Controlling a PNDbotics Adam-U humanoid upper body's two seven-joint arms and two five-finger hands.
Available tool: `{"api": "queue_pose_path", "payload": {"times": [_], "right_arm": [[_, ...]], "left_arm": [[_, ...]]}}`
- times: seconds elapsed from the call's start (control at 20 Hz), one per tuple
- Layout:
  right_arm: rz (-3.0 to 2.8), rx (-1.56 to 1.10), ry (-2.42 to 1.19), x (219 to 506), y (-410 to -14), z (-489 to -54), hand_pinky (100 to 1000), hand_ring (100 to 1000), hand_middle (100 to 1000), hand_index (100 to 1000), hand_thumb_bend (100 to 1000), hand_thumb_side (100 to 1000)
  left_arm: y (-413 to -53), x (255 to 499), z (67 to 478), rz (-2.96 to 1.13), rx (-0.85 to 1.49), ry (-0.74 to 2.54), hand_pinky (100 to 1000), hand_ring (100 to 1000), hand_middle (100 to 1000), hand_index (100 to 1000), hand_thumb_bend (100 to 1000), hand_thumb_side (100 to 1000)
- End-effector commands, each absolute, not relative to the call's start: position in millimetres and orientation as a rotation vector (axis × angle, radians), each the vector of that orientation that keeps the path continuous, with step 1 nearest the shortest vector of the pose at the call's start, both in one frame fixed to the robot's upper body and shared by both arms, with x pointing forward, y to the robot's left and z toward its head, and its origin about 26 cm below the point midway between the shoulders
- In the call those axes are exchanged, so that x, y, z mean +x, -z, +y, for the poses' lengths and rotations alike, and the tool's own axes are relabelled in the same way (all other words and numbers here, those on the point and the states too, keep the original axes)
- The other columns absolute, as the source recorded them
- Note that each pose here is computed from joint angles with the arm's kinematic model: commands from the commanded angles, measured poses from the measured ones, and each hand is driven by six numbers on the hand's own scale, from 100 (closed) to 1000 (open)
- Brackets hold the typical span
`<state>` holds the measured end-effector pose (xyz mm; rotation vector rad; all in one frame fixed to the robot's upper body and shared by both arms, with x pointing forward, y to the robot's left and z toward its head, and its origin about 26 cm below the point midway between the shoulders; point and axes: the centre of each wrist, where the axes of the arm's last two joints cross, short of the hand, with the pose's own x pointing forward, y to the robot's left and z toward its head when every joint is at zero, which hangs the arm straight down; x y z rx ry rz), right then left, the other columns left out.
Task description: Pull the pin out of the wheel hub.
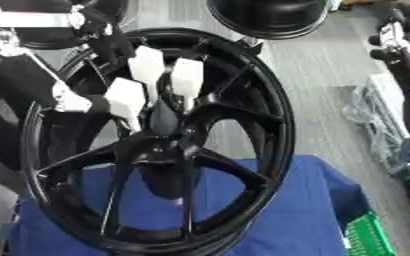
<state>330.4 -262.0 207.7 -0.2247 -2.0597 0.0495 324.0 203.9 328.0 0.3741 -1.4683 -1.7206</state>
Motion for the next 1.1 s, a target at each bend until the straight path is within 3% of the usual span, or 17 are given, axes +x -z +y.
{"api": "queue_pose_path", "payload": {"times": [0.05, 0.45, 1.1], "right_arm": [[-2.087, -0.238, -0.059, 329.3, -214.8, -263.3, 751, 737, 749, 860, 109, 552], [-2.085, -0.237, -0.054, 329.4, -214.0, -263.2, 751, 735, 749, 859, 105, 555], [-2.082, -0.233, -0.053, 329.8, -212.5, -262.9, 751, 735, 749, 858, 102, 558]], "left_arm": [[-335.2, 325.0, 206.0, -1.47, 0.388, 1.715, 847, 765, 793, 830, 373, 100], [-328.4, 332.8, 209.2, -1.44, 0.381, 1.709, 823, 740, 769, 808, 319, 102], [-323.8, 336.2, 209.4, -1.425, 0.372, 1.709, 815, 711, 745, 807, 318, 108]]}}
